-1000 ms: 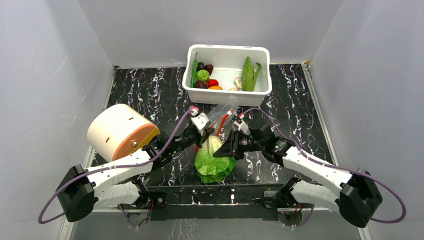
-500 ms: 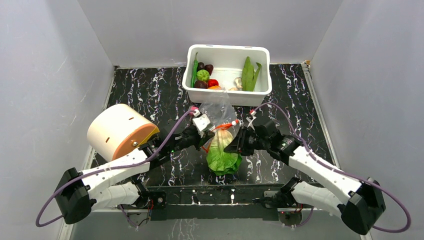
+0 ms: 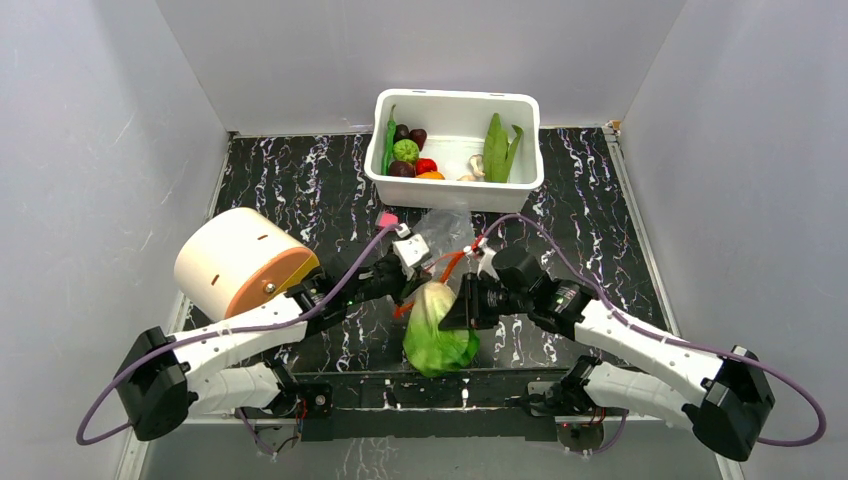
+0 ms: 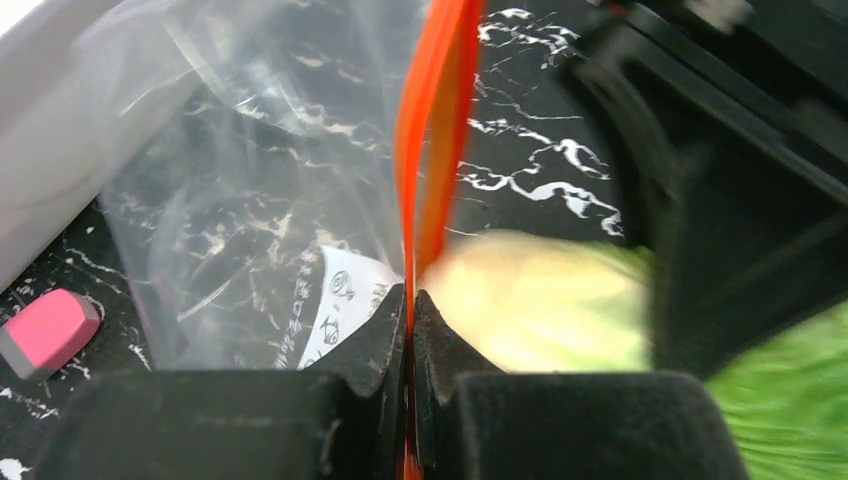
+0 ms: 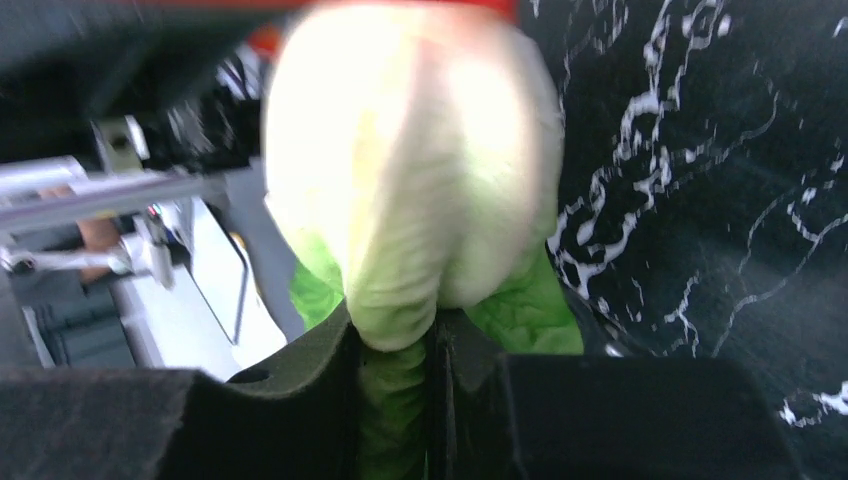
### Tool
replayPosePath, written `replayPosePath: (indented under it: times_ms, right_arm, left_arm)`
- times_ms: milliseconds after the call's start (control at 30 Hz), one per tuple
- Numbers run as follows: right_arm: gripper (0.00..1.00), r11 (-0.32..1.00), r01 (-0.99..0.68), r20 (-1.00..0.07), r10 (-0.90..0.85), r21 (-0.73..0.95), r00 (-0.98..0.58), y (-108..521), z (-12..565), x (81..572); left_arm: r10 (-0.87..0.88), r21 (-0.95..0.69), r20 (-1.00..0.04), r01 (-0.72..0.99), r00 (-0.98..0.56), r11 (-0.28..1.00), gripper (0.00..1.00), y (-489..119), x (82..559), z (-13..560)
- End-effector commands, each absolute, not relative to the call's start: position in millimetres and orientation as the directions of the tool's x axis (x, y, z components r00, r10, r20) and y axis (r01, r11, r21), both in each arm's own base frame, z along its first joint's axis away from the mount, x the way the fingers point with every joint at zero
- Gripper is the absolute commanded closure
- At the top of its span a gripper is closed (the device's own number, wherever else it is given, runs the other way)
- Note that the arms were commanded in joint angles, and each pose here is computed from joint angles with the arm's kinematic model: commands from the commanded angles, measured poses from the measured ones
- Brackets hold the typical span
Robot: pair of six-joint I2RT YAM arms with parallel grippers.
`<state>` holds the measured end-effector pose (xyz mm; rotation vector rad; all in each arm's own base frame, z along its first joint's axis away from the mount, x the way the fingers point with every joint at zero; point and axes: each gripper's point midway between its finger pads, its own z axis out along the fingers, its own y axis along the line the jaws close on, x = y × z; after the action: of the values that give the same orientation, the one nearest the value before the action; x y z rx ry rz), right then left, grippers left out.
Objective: Place the food in the zip-top bag and seal the zipper
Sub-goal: Place the fake vegetable in the zipper food storage bag.
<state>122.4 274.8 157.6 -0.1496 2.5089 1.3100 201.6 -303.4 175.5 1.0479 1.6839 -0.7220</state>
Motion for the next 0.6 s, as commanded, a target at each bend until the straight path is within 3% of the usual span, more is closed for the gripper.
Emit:
replayPosePath:
  times_ms: [0,200,333,433,567]
  right_arm:
    - [1.00,0.438,-0.438,-0.394,-0.194,0.785,-0.899,281.1,178.7,81.6]
    - [1.00,0.558,-0.462,-0.439,-0.185,0.689,-0.879,272.8,167.6,103.0]
    - [1.00,0.459,-0.472,-0.441,-0.181,0.753,-0.879,294.3,185.5,102.5]
    - [1.00,0.359,-0.520,-0.460,-0.244,0.775,-0.854,298.9,200.9,86.8]
    - [1.00,0.331,-0.514,-0.481,-0.181,0.791,-0.858,287.1,213.0,77.7]
  left_arm:
    - [0.290,0.067,-0.954,0.895,-0.072,0.441,1.00,-313.9,212.7,193.5]
    - [0.302,0.085,-0.953,0.915,-0.041,0.394,1.00,-311.6,203.1,195.2]
    - [0.314,0.087,-0.949,0.925,-0.037,0.370,1.00,-305.3,193.9,195.4]
    - [0.323,0.096,-0.945,0.902,-0.050,0.421,1.00,-296.9,199.4,192.2]
    - [0.295,0.114,-0.954,0.838,-0.059,0.534,1.00,-287.7,218.9,195.0]
